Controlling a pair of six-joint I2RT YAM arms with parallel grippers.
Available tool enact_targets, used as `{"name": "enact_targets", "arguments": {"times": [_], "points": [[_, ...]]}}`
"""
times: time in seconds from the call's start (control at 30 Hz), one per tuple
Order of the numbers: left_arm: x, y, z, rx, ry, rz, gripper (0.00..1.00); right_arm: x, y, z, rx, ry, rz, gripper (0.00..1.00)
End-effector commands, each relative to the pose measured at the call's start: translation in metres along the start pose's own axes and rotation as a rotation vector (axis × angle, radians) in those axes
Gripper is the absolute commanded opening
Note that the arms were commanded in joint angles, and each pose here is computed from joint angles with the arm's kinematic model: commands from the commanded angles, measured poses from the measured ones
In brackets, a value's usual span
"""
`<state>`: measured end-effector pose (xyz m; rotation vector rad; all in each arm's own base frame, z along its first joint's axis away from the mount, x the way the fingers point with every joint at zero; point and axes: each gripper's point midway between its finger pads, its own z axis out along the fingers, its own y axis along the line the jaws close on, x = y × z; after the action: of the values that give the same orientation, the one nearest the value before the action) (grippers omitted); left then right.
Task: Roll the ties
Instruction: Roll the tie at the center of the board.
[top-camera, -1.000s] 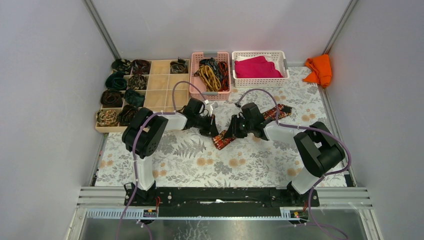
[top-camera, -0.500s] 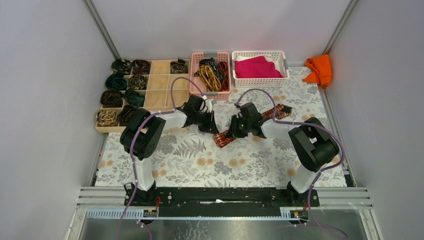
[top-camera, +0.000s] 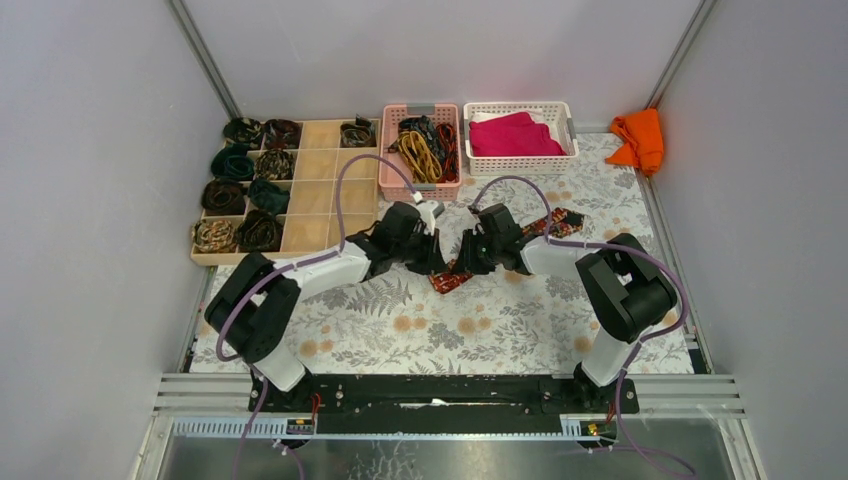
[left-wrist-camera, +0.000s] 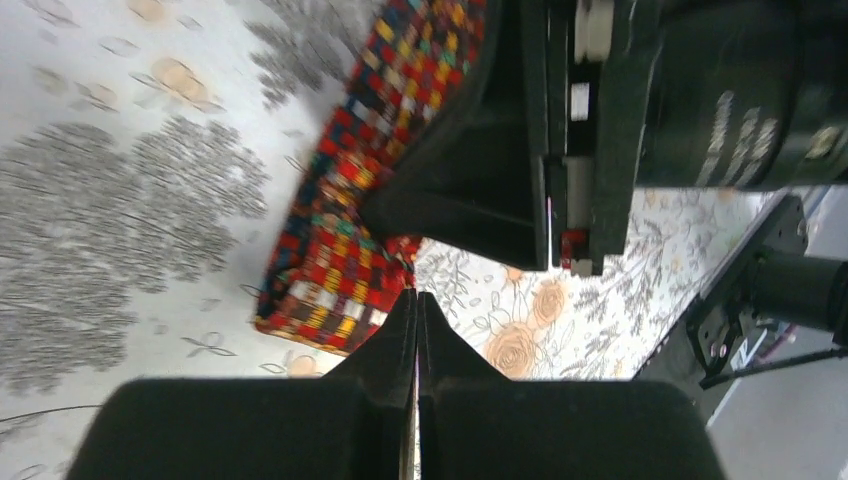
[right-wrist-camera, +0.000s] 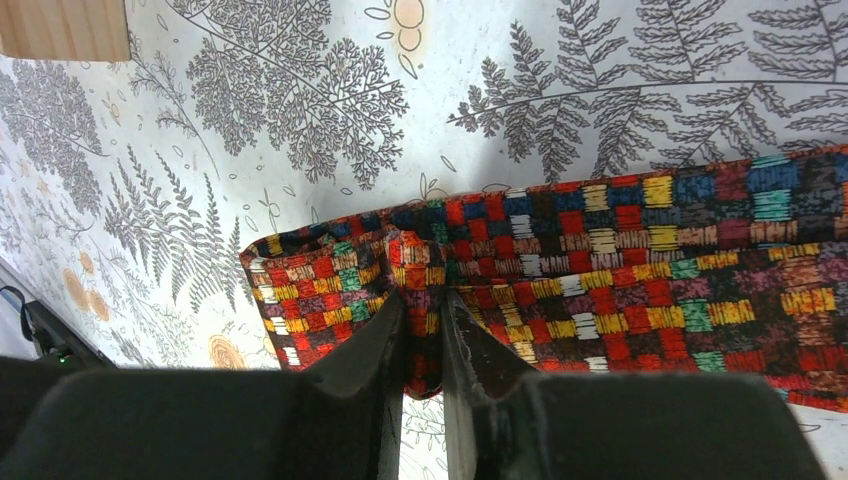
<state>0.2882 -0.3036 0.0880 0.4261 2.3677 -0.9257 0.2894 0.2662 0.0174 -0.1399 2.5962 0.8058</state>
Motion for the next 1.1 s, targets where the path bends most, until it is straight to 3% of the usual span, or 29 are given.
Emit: {"name": "enact_targets", "arguments": {"times": [0.0,0.37,0.43,0.53,0.67,0.9,1.07], "points": [[0.023,0.003,0.018,-0.019,0.030,-0.006,0.00,0.000,-0.025,0.002,0.118,0.000,-0.028,0.16],[0.056,0.045,0.044,-0.199,0.121,-0.042,0.00,-0.005,-0.024,-0.007,0.136,-0.023,-0.042,0.14],[0.064,0.049,0.045,-0.211,0.142,-0.054,0.00,-0.011,-0.022,-0.011,0.136,-0.041,-0.052,0.22],[0.073,0.052,0.043,-0.230,0.166,-0.062,0.00,-0.014,-0.021,-0.021,0.170,-0.050,-0.075,0.44],[0.082,0.056,0.039,-0.247,0.188,-0.070,0.00,-0.024,-0.018,-0.035,0.211,-0.095,-0.116,0.53],[0.070,0.041,0.032,-0.206,0.148,-0.067,0.00,-0.032,0.006,-0.053,0.260,-0.181,-0.281,0.52],[0.039,0.022,0.018,-0.178,0.080,-0.045,0.00,-0.035,0.018,-0.060,0.219,-0.224,-0.298,0.50]]}}
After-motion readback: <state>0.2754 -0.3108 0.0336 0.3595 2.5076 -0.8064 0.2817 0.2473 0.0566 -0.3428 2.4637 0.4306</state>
